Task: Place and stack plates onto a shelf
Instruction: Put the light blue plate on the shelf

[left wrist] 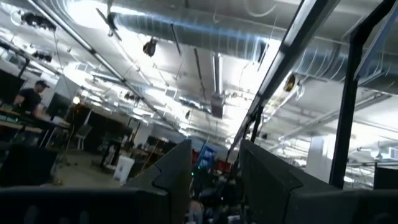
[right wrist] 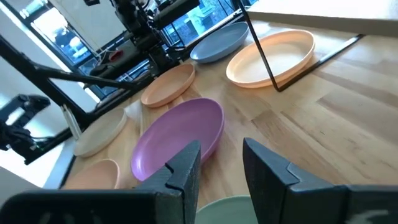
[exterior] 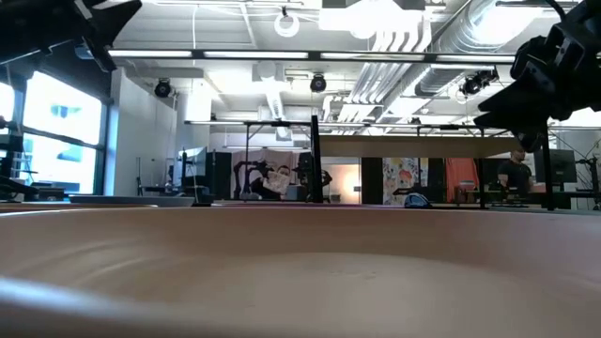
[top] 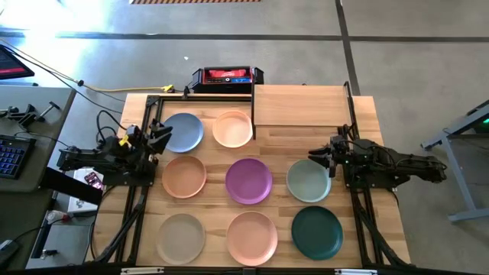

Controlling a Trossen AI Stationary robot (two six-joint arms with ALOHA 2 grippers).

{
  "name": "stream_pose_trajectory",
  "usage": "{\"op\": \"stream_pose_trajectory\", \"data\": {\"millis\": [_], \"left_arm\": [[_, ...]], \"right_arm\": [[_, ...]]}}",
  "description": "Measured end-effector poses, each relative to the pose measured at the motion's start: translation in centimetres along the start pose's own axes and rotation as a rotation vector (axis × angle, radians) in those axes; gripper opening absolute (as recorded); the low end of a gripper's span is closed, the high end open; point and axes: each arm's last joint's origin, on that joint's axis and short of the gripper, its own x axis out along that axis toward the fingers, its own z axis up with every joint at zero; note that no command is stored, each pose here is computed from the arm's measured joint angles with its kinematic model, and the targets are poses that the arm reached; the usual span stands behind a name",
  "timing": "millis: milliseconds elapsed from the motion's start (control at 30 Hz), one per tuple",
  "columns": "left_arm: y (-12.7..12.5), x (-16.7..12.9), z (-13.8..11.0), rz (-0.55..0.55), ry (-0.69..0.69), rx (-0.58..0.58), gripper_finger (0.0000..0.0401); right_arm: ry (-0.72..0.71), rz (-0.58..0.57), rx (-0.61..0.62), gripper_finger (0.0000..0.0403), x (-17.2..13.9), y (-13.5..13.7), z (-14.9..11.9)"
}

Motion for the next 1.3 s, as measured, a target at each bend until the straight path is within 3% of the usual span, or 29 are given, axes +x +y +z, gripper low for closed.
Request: {"op": "stream_pose_trajectory", "data": {"millis": [200, 400, 733, 900, 1067, 1300], "left_arm": [[-0.1, 0.0, 0.6, -0.007, -0.063, 0.0, 0.0126], [-0.1, -0.1, 1.3, -0.002, -0.129, 0.074, 0.0126], [0.0, -0.1, 1.4, 0.064, -0.137, 0.067, 0.0126], [-0.3, 0.4, 3.2, 0.104, -0.189, 0.06, 0.0126], [-1.0, 1.5, 5.7, 0.11, -0.22, 0.137, 0.0126], [-2.5, 4.8, 8.0, 0.112, -0.088, 0.213, 0.0126]], "right_arm": [[-0.007, -0.005, 0.04, 0.0103, 0.0, 0.0, 0.0], [-0.055, 0.012, 0.06, 0.0103, 0.0, 0.2, 0.5], [-0.07, 0.018, 0.087, 0.0103, 0.0, 0.3, 0.6], [-0.183, 0.093, 0.086, 0.0103, -0.2, 0.9, 1.7], [-0.329, 0.167, 0.037, 0.0103, -0.6, 1.7, 3.0], [-0.456, 0.169, -0.053, 0.0103, -1.6, 2.5, 4.7]]}}
